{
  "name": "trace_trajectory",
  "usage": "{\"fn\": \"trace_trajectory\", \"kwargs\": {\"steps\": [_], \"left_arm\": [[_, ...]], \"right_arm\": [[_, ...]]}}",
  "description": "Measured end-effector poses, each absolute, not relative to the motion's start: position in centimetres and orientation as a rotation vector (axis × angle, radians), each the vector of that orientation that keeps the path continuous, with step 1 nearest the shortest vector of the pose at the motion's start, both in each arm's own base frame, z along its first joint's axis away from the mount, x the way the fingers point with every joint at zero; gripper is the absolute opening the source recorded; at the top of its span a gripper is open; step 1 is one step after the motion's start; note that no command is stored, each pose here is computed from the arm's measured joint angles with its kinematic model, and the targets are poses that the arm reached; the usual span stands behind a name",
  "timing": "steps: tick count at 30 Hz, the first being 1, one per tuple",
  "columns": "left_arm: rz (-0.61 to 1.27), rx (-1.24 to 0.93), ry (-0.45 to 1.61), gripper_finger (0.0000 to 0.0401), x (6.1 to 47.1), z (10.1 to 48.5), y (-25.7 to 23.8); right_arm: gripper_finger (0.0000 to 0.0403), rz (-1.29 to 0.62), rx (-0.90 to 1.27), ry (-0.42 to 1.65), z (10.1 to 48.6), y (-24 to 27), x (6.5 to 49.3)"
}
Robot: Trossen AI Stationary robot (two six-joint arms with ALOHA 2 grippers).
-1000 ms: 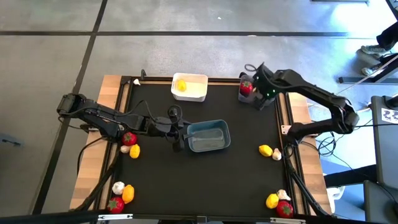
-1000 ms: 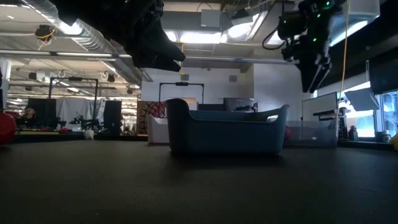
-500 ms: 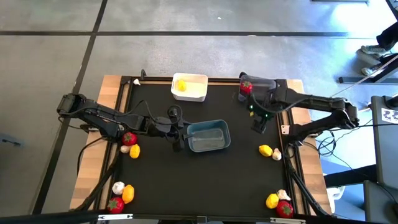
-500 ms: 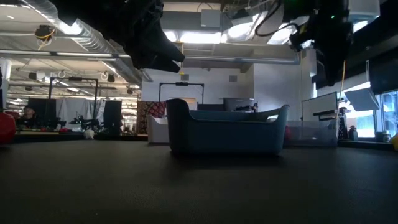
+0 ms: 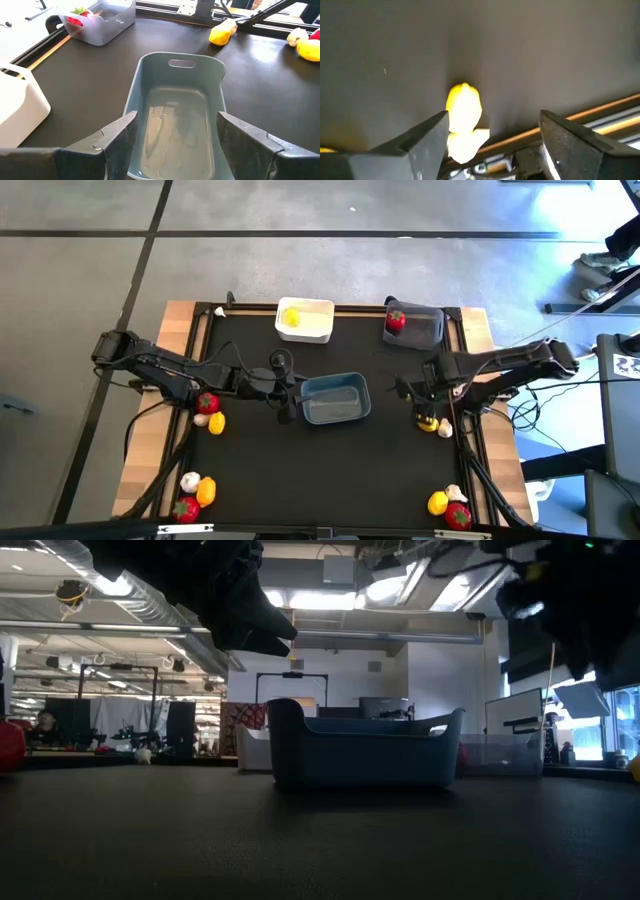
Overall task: Sort produce into baskets
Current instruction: Put the yellow lemon into the white bin
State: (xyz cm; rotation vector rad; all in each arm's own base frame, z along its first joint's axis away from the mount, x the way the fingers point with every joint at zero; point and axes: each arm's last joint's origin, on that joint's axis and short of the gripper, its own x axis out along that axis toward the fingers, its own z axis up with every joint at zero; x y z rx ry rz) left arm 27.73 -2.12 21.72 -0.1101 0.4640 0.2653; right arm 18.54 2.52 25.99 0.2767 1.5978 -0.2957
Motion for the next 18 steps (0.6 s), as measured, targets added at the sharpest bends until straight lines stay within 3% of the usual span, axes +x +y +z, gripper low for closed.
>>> {"fn": "trace_trajectory", "kwargs": {"steps": [18], "left_arm": [[0.265,-0.116,0.449,0.0263,27.8,21.8,-2.1]], "right_arm": [[0.0258,-0.299,0.515,1.701,19.2,4.2,16.9]]}}
